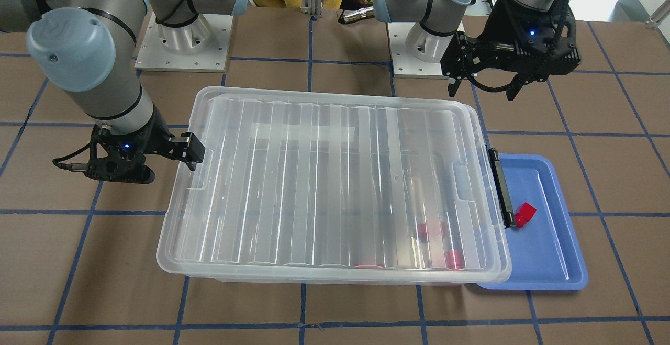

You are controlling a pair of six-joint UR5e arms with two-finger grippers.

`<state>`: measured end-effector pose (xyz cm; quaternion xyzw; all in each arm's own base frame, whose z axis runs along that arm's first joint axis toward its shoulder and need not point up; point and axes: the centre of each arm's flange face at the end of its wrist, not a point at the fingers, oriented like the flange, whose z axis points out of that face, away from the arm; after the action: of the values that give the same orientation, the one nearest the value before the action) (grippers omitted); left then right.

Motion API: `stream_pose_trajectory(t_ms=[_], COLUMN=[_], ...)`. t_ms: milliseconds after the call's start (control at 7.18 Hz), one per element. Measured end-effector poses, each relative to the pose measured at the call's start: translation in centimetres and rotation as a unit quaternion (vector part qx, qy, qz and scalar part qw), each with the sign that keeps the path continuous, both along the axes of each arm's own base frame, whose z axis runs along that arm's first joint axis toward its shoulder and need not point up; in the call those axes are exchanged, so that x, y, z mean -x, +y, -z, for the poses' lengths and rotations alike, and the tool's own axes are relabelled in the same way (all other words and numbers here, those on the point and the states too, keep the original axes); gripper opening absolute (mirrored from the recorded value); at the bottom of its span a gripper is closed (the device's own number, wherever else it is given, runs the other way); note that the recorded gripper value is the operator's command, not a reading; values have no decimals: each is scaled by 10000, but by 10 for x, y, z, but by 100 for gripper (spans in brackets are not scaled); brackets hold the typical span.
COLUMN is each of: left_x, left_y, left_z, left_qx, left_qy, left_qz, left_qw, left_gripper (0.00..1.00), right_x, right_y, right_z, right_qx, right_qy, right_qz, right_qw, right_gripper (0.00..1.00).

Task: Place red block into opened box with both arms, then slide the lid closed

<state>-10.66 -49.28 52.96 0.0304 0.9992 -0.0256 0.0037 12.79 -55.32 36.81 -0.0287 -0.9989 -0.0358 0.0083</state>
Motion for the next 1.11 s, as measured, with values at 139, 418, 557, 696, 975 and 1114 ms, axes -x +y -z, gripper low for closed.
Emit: stream_pose_trajectory(t_ms=[139, 418, 557, 696, 975, 1114], left_x=[0, 1, 1, 1, 1, 1], left_y=[0, 4, 4, 5, 5, 5], left_z=[1, 1, 1, 1, 0, 0], left_qx=[-20, -59, -59, -58, -53, -50], left_qy=[3, 10, 13, 13, 14, 14], left_qz=[-10, -49, -79, -92, -100, -104], left_qw=[10000, 10000, 10000, 9999, 9999, 9999], left_gripper=[100, 100, 100, 100, 100, 100], right_x=[0, 1, 2, 7, 25, 39], right_y=[1, 0, -2, -4, -8, -10], right_z=[10, 23, 27, 30, 32, 32], right_qx=[-97, -219, -252, -281, -298, -306], right_qy=[-5, 11, 36, 53, 46, 35], right_qz=[1, -10, -5, 24, 63, 66], right_qw=[10000, 9998, 9997, 9996, 9995, 9995], right_gripper=[100, 100, 100, 100, 100, 100])
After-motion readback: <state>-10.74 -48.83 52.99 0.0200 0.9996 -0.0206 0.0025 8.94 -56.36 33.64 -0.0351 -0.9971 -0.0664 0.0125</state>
